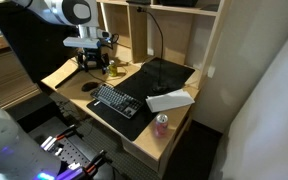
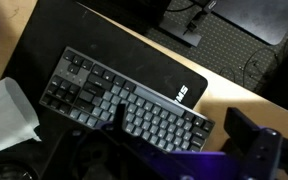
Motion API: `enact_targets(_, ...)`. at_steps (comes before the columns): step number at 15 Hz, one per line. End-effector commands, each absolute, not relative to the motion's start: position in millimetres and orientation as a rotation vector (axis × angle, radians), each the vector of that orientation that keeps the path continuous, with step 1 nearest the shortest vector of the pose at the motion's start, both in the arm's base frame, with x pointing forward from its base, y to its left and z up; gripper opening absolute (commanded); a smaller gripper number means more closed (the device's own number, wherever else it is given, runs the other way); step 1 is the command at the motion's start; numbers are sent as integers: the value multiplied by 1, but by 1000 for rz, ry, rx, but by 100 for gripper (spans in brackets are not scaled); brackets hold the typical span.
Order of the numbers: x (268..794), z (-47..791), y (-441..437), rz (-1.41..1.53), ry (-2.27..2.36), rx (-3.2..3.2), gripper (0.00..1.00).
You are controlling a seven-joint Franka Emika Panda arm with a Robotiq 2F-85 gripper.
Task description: Click the top left button on the keyboard
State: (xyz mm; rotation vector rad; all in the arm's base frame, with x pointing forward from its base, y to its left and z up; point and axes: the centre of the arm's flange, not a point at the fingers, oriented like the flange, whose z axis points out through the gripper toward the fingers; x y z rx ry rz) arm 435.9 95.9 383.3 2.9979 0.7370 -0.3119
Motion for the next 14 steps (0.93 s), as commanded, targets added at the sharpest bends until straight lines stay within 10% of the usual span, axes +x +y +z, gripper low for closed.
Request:
enact_targets(1,437,382,97,-316,735,2998,100)
enact_targets(14,432,373,107,-428,1191,2988,100)
